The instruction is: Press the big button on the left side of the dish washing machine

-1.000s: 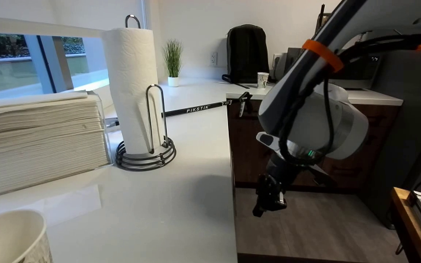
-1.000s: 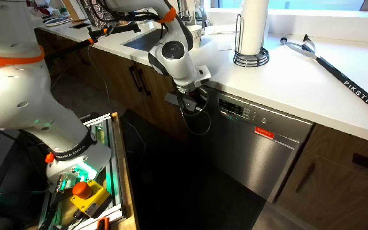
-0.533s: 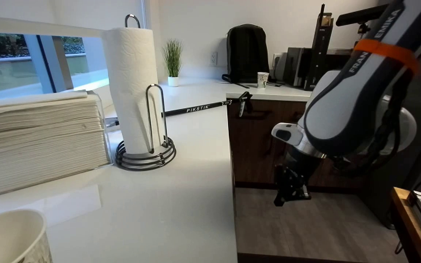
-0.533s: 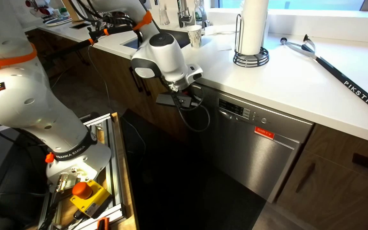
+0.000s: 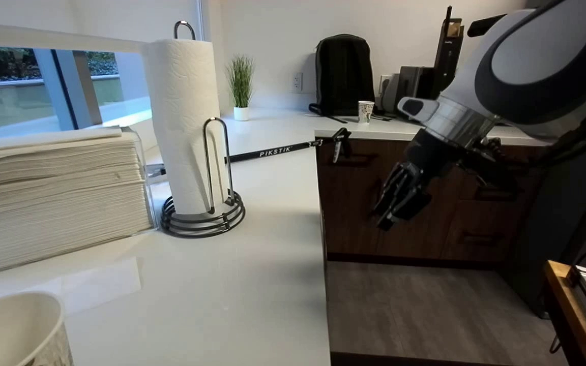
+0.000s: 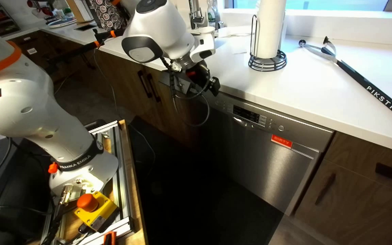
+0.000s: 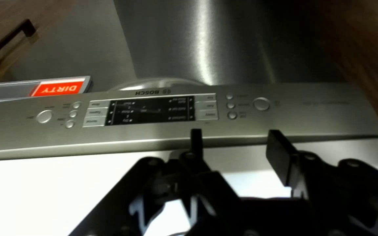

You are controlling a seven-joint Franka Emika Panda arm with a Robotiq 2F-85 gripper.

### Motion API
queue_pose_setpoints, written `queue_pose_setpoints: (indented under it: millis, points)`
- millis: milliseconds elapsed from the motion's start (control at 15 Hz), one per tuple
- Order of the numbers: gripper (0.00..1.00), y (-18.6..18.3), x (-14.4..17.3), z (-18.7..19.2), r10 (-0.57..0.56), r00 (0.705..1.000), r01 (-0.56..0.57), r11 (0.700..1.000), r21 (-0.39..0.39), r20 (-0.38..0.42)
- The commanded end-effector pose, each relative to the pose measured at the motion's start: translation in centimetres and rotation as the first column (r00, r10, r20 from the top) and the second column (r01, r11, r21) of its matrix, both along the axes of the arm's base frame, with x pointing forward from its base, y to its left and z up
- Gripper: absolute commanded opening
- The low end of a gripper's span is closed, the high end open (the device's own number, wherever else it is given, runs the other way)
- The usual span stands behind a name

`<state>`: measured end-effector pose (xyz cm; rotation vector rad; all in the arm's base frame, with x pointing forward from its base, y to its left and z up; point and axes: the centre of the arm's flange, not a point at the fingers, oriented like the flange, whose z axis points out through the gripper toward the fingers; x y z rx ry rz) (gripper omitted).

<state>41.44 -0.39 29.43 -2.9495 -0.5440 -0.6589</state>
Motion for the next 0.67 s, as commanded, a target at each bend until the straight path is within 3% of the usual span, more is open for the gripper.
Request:
queue_pose_setpoints:
  millis: [0, 133, 333, 400, 600]
  points:
    - [0.87, -1.8, -1.6, 8.3, -0.192, 0.981, 0.191, 0.979, 0.072, -0.001]
    - [0.99, -3.3, -1.9, 10.4, -0.281, 0.960, 0.280, 0.951, 0.130, -0.016]
    - [1.00, -4.0, -3.1, 13.7, -0.252, 0.967, 0.254, 0.927, 0.275, -0.044]
    - [1.00, -4.3, -1.1, 9.5, -0.252, 0.967, 0.255, 0.949, 0.185, -0.043]
    - [1.00, -4.3, -2.5, 13.2, -0.236, 0.971, 0.233, 0.935, 0.267, -0.020]
